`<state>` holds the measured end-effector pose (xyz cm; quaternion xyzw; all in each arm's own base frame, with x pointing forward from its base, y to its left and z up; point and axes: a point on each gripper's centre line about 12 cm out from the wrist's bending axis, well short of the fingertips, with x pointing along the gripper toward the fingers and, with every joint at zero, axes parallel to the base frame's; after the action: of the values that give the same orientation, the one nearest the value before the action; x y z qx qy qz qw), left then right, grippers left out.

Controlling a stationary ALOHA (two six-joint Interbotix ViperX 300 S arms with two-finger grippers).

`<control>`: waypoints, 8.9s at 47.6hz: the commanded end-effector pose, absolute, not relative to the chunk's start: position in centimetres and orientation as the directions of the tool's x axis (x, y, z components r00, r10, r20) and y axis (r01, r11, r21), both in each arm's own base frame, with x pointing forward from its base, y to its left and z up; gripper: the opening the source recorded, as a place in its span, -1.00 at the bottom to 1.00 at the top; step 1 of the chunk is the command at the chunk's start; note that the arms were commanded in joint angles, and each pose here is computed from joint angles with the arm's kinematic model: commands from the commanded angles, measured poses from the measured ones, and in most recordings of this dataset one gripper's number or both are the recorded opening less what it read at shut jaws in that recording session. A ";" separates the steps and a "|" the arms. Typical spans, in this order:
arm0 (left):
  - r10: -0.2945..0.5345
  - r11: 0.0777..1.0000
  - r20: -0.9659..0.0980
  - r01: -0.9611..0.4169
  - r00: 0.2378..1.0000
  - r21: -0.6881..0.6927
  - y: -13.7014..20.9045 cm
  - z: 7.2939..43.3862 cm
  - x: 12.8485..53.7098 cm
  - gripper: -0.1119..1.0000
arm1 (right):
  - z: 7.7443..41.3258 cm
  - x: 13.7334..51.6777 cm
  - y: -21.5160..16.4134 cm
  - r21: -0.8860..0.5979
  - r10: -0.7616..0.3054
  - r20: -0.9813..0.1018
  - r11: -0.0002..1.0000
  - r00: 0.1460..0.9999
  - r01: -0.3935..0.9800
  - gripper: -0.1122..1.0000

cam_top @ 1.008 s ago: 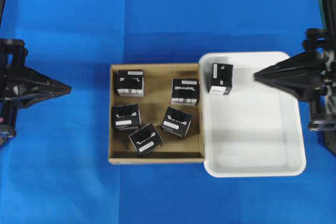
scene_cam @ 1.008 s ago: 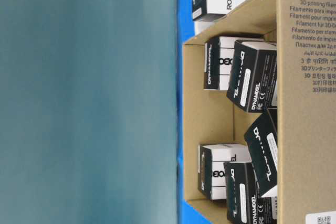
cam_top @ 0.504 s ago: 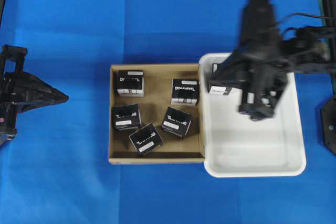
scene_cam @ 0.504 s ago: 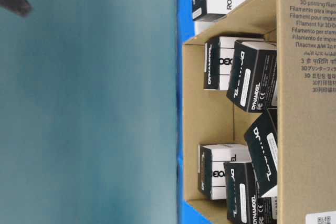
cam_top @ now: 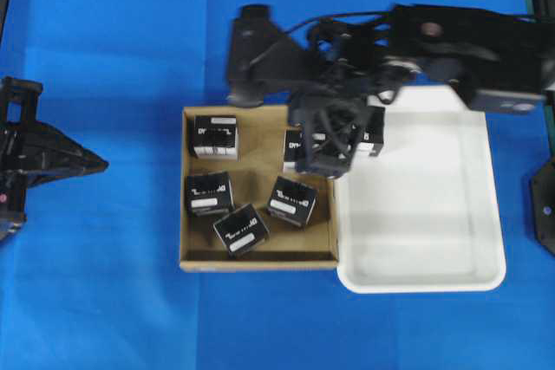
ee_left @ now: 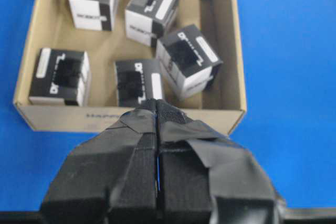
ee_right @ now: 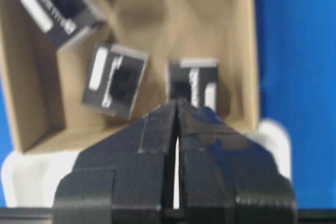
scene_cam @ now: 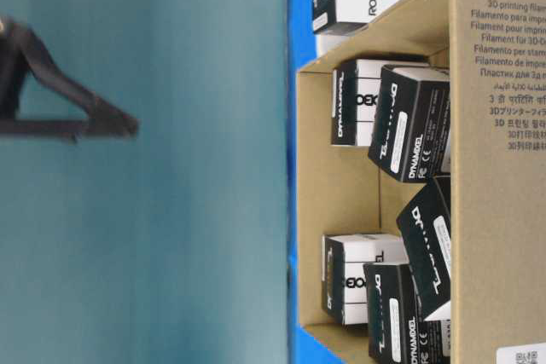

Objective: Pick a box that is randomly placed inside the cardboard box.
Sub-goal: 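Move the right gripper over the cardboard box toward the upper-right black box, then lower the open right gripper around the upper-right DYNAMIXEL box, then close the right gripper on the box's sides, then lift the held box and carry it right over the white tray, then lower the box into the tray beside the other box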

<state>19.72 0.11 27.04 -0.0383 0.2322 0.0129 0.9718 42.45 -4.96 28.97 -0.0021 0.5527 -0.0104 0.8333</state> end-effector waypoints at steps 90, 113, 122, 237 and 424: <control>0.007 0.995 -0.441 -0.050 0.897 -0.085 0.1 28.1 19.8 -0.92 | 15.2 52.9 -6.8 -0.164 -0.089 -0.932 0.968 0.352 -0.189 0.98; 0.007 0.995 -0.444 -0.050 0.896 -0.085 0.1 28.0 19.8 -0.92 | 13.9 52.4 -7.8 -0.211 -0.158 -0.930 0.969 0.332 -0.131 0.98; 0.007 0.995 -0.444 -0.050 0.896 -0.085 0.1 28.0 19.8 -0.92 | 13.1 51.9 -6.6 -0.199 -0.145 -0.939 0.968 0.313 -0.150 0.98; 0.007 0.995 -0.450 -0.051 0.893 -0.085 0.1 27.7 19.8 -0.92 | 11.3 52.0 -6.4 -0.162 -0.158 -0.908 0.986 0.389 0.023 0.97; 0.007 0.992 -0.395 -0.056 0.919 -0.113 0.1 28.6 19.7 -0.93 | 12.8 25.4 -7.2 -0.141 -0.169 -0.941 0.983 0.294 0.115 0.39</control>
<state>19.38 0.11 27.75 -0.0617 0.2124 0.0171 0.9751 25.15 -7.10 12.98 -0.0209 0.5872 -0.0893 0.8042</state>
